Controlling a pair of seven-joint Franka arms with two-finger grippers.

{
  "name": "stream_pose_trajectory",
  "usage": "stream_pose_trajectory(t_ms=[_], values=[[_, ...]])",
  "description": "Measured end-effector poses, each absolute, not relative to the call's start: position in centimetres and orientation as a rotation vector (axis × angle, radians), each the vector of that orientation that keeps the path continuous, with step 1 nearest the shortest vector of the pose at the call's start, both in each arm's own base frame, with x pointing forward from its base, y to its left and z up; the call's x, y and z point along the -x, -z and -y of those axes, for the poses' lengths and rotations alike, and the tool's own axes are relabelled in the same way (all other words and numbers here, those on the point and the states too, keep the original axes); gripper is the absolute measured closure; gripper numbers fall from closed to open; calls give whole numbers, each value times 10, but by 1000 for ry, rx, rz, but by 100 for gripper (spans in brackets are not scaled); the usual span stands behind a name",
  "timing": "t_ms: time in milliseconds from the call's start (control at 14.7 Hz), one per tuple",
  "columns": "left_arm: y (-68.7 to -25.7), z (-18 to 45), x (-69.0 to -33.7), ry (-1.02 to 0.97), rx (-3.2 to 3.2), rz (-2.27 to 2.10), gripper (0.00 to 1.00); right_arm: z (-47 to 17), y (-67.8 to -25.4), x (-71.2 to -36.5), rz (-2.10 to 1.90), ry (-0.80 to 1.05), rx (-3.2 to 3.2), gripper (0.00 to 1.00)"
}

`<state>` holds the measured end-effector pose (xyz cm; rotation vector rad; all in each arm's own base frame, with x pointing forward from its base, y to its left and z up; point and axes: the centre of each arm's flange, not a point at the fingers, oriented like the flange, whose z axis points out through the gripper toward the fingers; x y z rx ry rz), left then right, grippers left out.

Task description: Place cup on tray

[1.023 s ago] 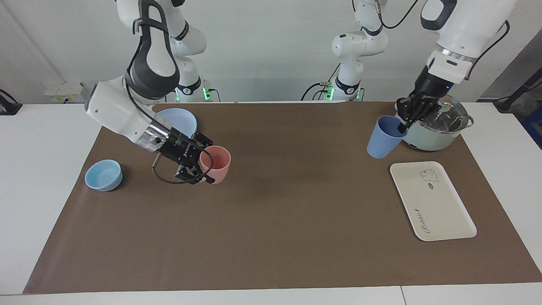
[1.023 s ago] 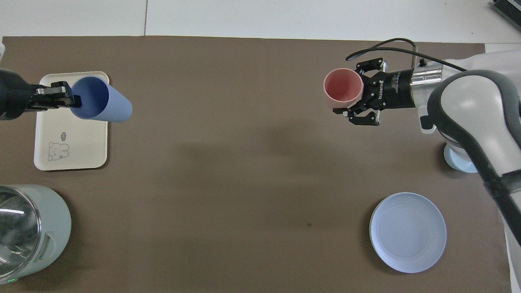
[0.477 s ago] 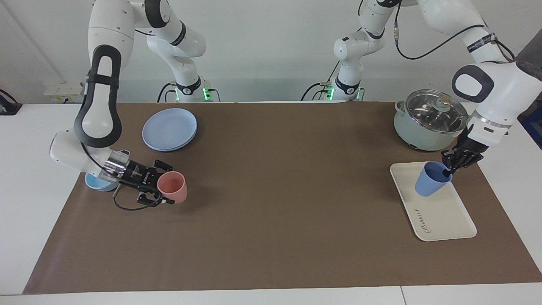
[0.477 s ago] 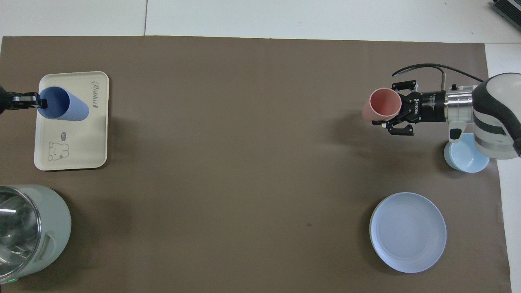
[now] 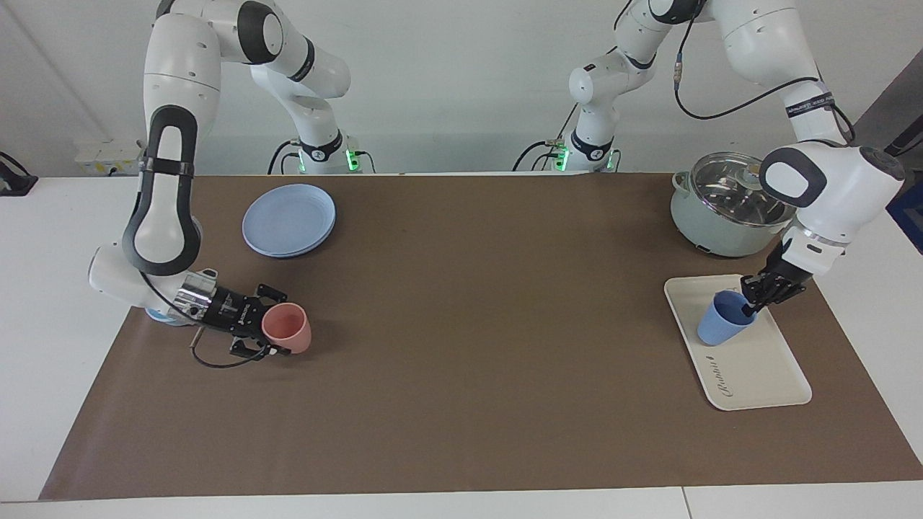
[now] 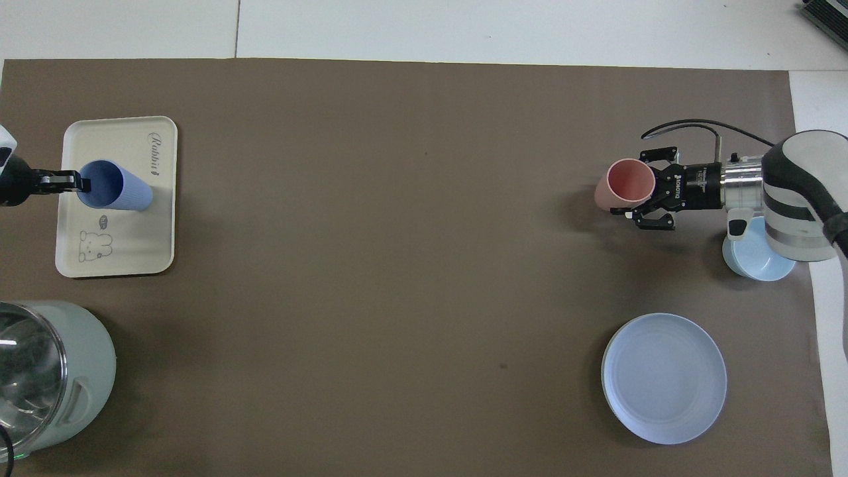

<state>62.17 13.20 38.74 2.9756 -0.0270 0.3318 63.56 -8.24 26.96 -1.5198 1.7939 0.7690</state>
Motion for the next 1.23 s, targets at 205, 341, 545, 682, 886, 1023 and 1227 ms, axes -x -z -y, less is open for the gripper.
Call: stream_pose_trajectory(t_ms=[205,341,545,682,886,1023,1227], values=[[-388,-122,-622,-340,-2976,48,77,81,-256,-634,-1772,-769,1545,22],[-397,-115,-623,-344,-2974,69,54,79,-255,-635,-1771,-760,1552,22],[-443,-95,-624,-236,-3033,240,20,79,-254,-635,-1772,-761,1551,12],[-487,-63,-624,-165,-3126,420,1,80,-252,-633,-1775,-764,1549,6],[-531,-5,-613,-127,-3157,501,0,87,-248,-629,-1789,-762,1570,2],[-547,28,-598,-79,-3166,476,0,95,-247,-626,-1802,-746,1618,2],[-559,72,-580,-37,-3152,376,0,115,-251,-621,-1802,-702,1688,1]])
